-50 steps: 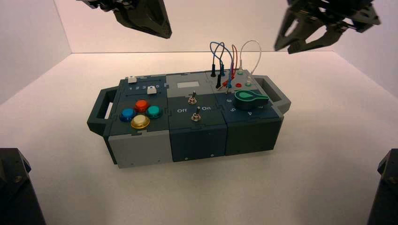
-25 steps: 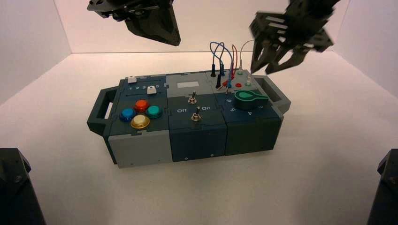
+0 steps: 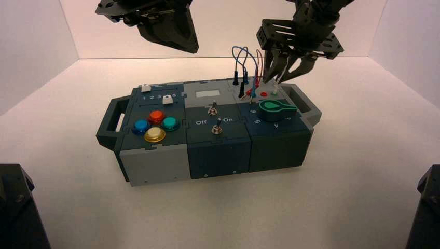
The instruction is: Pull the white wire.
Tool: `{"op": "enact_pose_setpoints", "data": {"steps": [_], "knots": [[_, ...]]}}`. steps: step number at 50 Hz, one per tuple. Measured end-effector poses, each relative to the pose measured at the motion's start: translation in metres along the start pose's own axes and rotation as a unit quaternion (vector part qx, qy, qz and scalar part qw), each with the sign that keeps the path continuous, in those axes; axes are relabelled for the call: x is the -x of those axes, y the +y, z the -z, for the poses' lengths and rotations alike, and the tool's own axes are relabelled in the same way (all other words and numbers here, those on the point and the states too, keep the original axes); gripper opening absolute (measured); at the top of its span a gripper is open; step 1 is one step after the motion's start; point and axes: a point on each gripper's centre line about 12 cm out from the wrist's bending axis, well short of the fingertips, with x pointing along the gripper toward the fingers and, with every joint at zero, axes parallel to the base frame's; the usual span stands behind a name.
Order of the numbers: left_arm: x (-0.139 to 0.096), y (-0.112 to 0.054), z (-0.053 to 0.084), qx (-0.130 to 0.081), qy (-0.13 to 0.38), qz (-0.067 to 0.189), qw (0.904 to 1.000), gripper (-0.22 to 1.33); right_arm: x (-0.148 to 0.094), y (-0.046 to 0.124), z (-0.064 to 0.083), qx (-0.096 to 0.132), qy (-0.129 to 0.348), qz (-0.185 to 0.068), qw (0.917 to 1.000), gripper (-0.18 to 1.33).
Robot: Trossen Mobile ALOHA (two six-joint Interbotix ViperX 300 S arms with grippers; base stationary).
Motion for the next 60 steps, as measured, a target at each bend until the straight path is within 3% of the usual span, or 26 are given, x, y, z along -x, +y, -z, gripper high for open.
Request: {"op": "enact_pose_setpoints", "data": {"steps": [48, 56, 60], "knots": [[0.001, 0.0, 0.001, -0.001, -0.005, 0.001, 1.0, -0.16, -0.003, -0.002, 0.009, -0.007, 0.021, 0.003, 0.9998, 0.74], [0.001, 0.0, 0.002, -0.001, -0.005, 0.001, 1.0, -0.16, -0.006, -0.003, 0.011, -0.008, 0.026, 0.004, 0.9996, 0.63], [0.001, 0.0, 0.002, -0.001, -0.005, 0.001, 1.0, -0.16, -0.007, -0.004, 0.011, -0.009, 0.027, 0.005, 0.9996, 0.48]]}}
